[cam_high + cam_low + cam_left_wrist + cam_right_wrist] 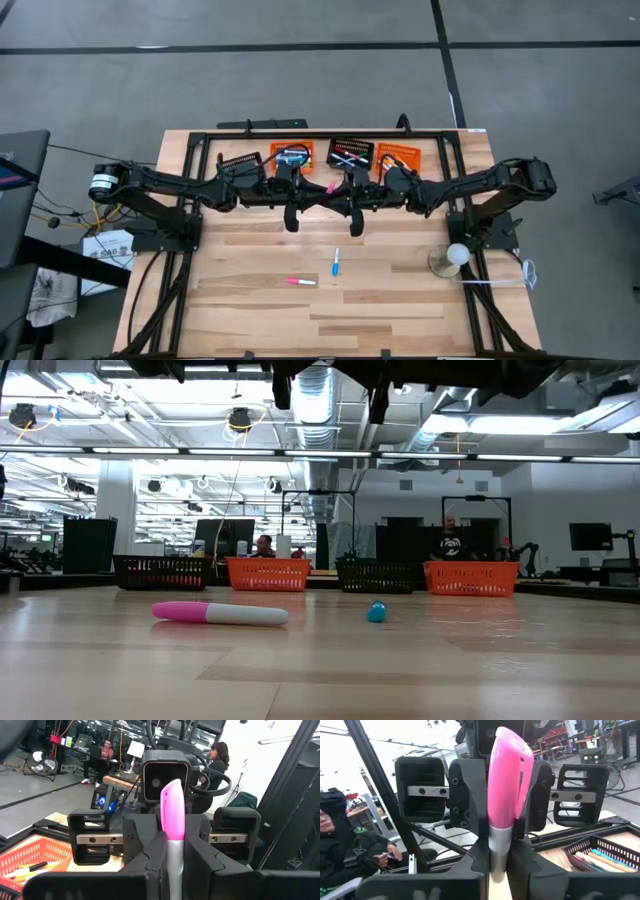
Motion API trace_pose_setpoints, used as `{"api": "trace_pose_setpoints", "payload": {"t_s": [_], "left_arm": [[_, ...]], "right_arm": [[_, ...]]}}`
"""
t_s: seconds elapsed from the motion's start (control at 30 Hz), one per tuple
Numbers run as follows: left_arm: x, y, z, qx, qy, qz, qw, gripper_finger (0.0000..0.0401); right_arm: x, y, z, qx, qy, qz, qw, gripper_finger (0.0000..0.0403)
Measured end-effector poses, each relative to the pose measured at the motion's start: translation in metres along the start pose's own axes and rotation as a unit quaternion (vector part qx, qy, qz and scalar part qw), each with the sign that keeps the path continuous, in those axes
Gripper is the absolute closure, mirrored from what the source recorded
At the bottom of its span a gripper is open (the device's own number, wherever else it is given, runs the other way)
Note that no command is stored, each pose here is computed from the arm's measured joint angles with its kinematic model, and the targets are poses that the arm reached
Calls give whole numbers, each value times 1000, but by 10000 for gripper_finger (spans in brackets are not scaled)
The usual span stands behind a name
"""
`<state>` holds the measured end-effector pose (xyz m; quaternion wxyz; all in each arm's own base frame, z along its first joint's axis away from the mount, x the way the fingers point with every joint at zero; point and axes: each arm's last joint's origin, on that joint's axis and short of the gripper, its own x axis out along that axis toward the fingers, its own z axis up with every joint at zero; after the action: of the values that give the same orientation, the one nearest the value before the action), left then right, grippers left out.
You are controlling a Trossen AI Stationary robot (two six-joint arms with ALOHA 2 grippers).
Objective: Pick & Place Markers
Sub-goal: Put the small pink highlighter pen into the right orange bin
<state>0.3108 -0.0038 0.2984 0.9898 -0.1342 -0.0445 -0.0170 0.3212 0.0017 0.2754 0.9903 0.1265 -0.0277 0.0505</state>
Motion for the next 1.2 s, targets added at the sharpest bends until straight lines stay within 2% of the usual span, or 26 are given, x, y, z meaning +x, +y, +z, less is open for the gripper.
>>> {"api": "trace_pose_setpoints", "payload": {"t_s": [0.3,0.57,0.93,1.2], "left_arm": [[0,0,0,1,1,5,1000,334],[0,0,-1,2,2,5,1000,282],[0,0,-1,2,4,-7,1000,181],[-6,1,5,16,14,-3,1000,149]], "right_arm": [[-1,-7,1,19,9,16,1000,377],[-1,-7,0,22,12,14,1000,377],[-2,-15,0,26,22,0,999,377],[-3,-19,-5,35,48,-12,998,377]]}}
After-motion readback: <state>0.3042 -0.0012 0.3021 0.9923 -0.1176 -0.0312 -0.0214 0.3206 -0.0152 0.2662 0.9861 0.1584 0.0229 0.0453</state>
